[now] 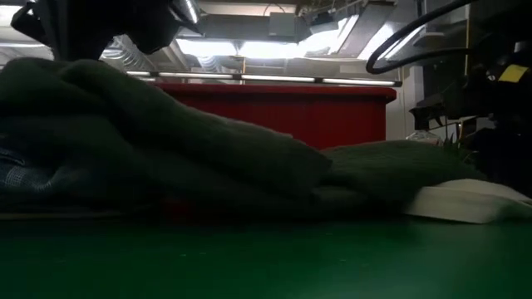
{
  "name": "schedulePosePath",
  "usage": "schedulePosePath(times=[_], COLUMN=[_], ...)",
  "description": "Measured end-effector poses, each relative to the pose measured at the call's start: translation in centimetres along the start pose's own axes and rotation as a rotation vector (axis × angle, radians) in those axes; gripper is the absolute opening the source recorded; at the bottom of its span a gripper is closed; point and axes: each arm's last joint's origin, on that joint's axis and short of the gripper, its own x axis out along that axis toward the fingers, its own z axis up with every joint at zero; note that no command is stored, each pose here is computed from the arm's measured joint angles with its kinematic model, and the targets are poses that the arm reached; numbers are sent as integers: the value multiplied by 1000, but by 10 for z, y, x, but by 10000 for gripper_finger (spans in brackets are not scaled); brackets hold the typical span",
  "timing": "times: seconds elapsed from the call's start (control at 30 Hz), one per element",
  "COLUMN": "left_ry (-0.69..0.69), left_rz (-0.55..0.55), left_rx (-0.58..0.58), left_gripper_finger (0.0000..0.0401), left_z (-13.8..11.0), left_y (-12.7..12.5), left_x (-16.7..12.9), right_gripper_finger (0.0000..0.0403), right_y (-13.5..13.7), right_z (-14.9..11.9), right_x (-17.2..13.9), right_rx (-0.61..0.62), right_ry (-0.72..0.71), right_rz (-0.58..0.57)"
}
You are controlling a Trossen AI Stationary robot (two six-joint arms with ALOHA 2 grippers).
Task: Fold Laundry from Bin
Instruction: Fold the green polo shirt
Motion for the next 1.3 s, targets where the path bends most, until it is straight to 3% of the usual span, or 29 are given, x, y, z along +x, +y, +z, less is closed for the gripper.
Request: schedulePosePath(times=[0.17,0.47,0.77,0.97,1.3], left_ry=[-5,5,73,63,49], left_rz=[-56,-101,-125,-167,-242], left_rx=[0,-12,-48,-57,-40], left_gripper_finger=[8,9,9,9,9], left_z=[4,10,17,24,26], left_y=[-8,-13,-13,-15,-23], left_x=[-14,-24,-27,-28,-30], right_gripper_finger=[143,143,143,143,143], right_y=[-1,-4,9,30,38], right_z=[-2,-4,24,52,74], right_x=[-6,-39,-53,-46,2], right_rx=[-8,-6,-6,-119,-99], right_ry=[7,-111,-540,-791,-935], right_rz=[29,118,133,210,35])
